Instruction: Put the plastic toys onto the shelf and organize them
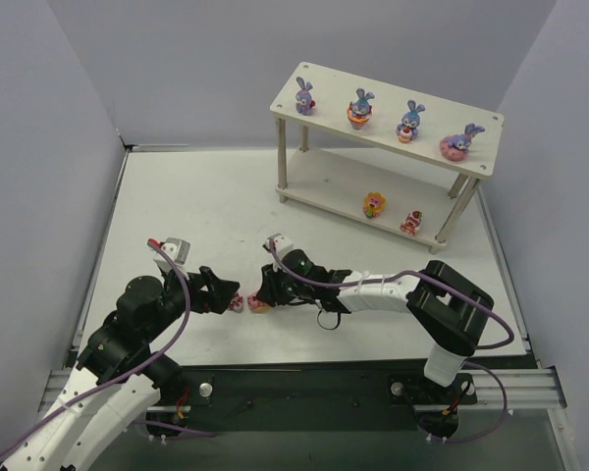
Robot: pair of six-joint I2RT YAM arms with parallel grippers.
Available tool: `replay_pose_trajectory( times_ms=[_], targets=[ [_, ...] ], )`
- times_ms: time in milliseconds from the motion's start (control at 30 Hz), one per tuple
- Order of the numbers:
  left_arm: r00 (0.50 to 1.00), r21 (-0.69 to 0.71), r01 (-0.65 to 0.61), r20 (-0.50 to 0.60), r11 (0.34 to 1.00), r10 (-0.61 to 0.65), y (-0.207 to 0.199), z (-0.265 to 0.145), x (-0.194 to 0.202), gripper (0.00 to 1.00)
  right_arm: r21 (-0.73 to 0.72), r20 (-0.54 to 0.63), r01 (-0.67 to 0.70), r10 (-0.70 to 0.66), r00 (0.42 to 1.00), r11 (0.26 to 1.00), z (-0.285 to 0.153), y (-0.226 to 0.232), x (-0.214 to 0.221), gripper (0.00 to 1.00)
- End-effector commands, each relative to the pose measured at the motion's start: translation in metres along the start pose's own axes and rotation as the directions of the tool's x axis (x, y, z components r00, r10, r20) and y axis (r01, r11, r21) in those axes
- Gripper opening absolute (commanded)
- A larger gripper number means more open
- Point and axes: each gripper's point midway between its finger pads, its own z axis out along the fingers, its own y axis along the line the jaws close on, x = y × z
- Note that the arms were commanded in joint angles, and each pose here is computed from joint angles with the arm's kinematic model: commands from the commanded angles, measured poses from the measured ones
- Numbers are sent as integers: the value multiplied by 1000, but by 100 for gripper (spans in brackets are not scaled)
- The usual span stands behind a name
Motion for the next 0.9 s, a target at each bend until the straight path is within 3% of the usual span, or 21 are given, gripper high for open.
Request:
replay_pose_trajectory(
  times_ms=[0, 33, 367, 633, 867],
  targets=[
    [999, 12, 1, 35, 1000, -1, -5, -3, -11, 95, 68, 53, -14, 11, 999, 998, -3, -4, -21, 6],
    [999, 12, 1, 36, 1000, -2, -5, -3, -11, 95, 80, 62, -20, 15, 998, 997, -4, -5, -23, 0],
    [999, 19, 7, 41, 1000, -8, -6, -4, -11, 95, 381, 267, -163, 60, 962, 910, -45, -76, -94, 0],
    [999, 18, 9, 39, 1000, -9, -5, -5, -9, 95, 464, 434, -268, 47, 900, 844, -82, -158, -192, 0],
    [999, 21, 13, 35, 1000, -14, -5, -2, -8, 95, 494, 489, -329, 55, 871, 805, -93, -209, -222, 0]
  ],
)
